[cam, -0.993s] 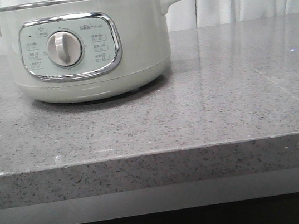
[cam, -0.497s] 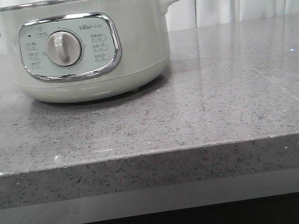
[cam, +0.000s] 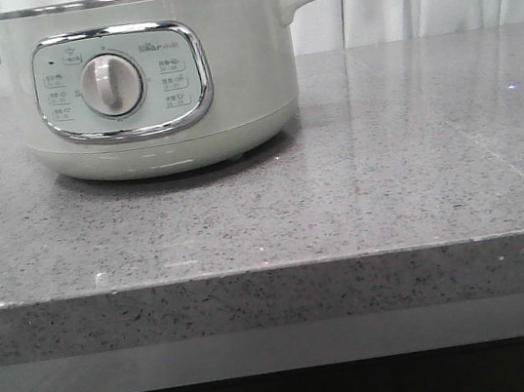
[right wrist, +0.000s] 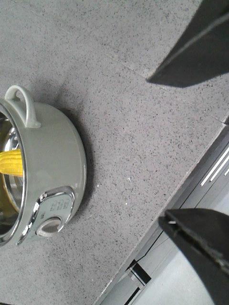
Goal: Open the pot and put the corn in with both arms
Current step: 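Lower the glass lid back onto the pot with the left gripper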
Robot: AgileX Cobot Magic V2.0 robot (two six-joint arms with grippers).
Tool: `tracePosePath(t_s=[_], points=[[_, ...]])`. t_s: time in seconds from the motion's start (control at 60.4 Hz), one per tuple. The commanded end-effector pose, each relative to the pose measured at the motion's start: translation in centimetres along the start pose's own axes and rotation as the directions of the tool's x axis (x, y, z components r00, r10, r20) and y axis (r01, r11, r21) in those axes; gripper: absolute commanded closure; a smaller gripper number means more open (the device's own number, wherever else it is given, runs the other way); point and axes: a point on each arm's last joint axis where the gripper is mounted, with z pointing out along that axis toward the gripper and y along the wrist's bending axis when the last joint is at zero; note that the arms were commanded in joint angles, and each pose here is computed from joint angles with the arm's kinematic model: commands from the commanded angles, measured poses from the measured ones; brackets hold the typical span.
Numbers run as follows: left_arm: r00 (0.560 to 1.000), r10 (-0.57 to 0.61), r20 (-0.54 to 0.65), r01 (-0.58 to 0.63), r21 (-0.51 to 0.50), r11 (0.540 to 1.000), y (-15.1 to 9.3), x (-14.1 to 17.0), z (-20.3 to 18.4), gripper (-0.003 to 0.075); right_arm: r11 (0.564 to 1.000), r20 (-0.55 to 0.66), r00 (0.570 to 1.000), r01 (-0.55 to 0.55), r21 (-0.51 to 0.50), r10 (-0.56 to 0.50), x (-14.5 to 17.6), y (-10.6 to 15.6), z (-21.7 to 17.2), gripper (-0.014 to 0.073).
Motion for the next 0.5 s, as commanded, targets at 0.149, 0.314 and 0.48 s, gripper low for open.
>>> tracePosePath(t_s=[0.149, 0.314, 0.48], points=[[0.974, -0.004, 0.226, 0.004, -0.003, 1.000, -0.3, -3.7, -0.7, 0.0481, 1.000, 0.092, 0.996, 0.003, 0.012, -0.004, -1.3, -0.1, -0.5, 0.0044], [0.973, -0.003, 0.229, 0.005, -0.010, 1.000, -0.1, -3.4, 0.6, 0.0481, 1.000, 0.093, 0.996, 0.003, 0.012, -0.004, -1.3, -0.1, -0.5, 0.0044], [0.982, 0.020, 0.190, -0.018, -0.009, 1.000, -0.4, -2.7, 1.4, 0.0481, 1.000, 0.092, 0.996, 0.003, 0.012, -0.004, -1.3, -0.1, -0.5, 0.0044]])
